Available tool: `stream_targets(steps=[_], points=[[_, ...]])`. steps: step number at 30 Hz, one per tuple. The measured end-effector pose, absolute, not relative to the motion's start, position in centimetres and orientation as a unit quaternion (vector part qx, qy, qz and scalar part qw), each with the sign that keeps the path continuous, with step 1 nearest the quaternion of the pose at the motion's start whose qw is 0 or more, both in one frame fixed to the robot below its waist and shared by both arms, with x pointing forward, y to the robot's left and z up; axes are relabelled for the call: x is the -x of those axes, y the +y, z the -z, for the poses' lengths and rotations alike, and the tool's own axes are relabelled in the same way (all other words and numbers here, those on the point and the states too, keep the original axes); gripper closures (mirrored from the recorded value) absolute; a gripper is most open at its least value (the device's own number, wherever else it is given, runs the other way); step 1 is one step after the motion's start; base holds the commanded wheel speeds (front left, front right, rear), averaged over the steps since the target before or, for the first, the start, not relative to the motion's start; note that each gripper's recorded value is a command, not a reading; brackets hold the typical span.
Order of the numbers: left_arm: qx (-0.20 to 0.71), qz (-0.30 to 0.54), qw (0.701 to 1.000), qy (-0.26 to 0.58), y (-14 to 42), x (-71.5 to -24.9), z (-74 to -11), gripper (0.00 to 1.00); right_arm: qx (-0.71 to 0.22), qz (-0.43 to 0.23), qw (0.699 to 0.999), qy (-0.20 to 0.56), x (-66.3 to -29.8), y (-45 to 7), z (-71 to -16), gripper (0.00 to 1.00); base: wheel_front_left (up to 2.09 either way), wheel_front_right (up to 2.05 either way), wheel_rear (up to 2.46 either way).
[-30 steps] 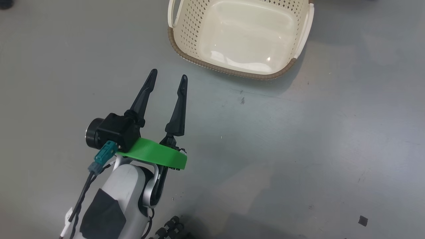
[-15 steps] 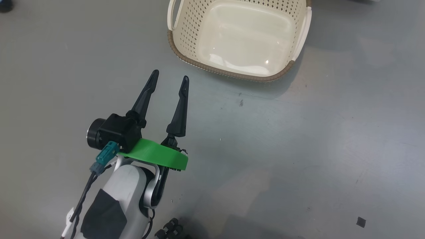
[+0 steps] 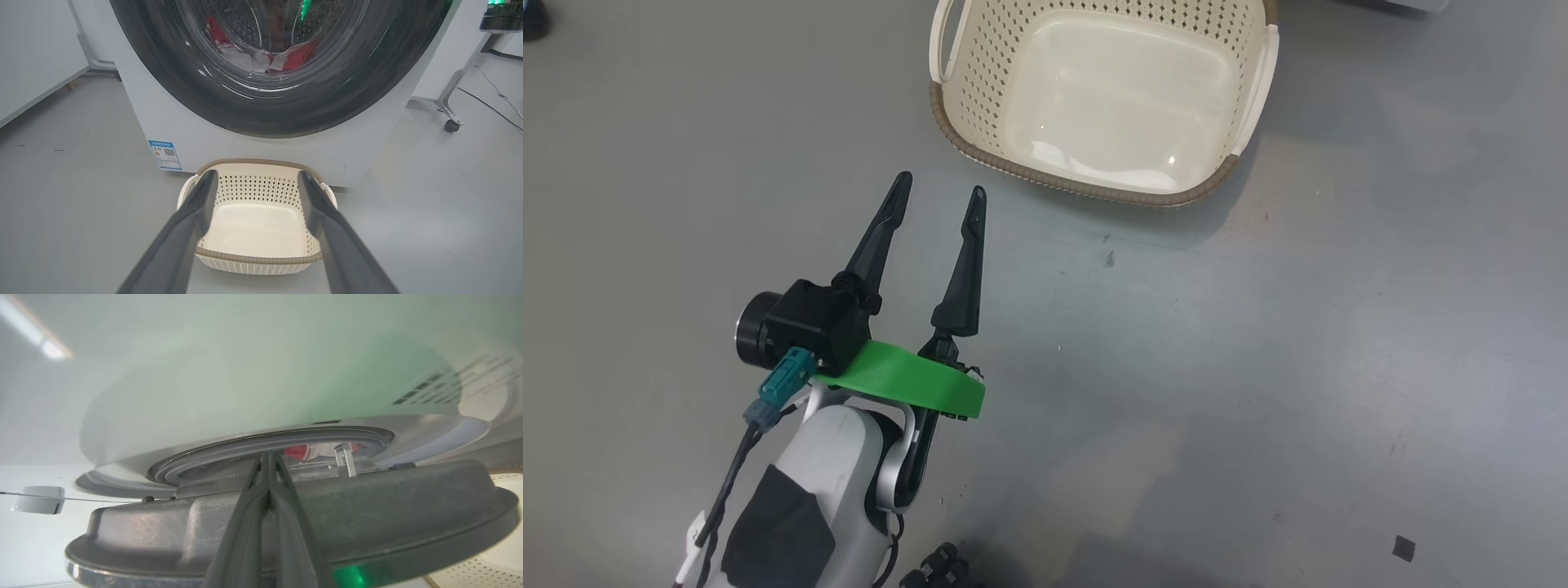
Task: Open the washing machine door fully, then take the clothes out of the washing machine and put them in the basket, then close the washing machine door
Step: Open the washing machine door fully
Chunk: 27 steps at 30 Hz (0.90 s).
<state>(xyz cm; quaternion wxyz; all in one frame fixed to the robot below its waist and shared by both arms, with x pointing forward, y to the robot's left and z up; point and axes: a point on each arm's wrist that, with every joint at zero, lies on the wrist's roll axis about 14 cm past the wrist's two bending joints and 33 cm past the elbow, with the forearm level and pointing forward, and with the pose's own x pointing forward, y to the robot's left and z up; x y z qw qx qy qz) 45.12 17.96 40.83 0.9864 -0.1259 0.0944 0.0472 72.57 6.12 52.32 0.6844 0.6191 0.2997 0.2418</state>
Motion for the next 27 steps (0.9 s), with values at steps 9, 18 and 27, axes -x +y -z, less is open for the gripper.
stream_targets(steps=[9, 18, 27], points=[[0.126, -0.046, 0.987, 0.088, 17.9, -45.1, -41.4, 0.0, -0.603, -0.247, 0.682, 0.332, -71.5, 6.7, -51.8, 1.0, 0.0, 0.0, 0.0], [0.123, -0.042, 0.989, 0.074, 17.8, -45.0, -42.6, 0.0, -0.598, -0.244, 0.674, 0.359, -69.7, 6.9, -51.1, 1.0, 0.0, 0.0, 0.0], [0.118, -0.036, 0.991, 0.056, 17.6, -44.8, -44.2, 0.0, -0.594, -0.249, 0.655, 0.395, -66.7, 7.8, -50.2, 1.0, 0.0, 0.0, 0.0]])
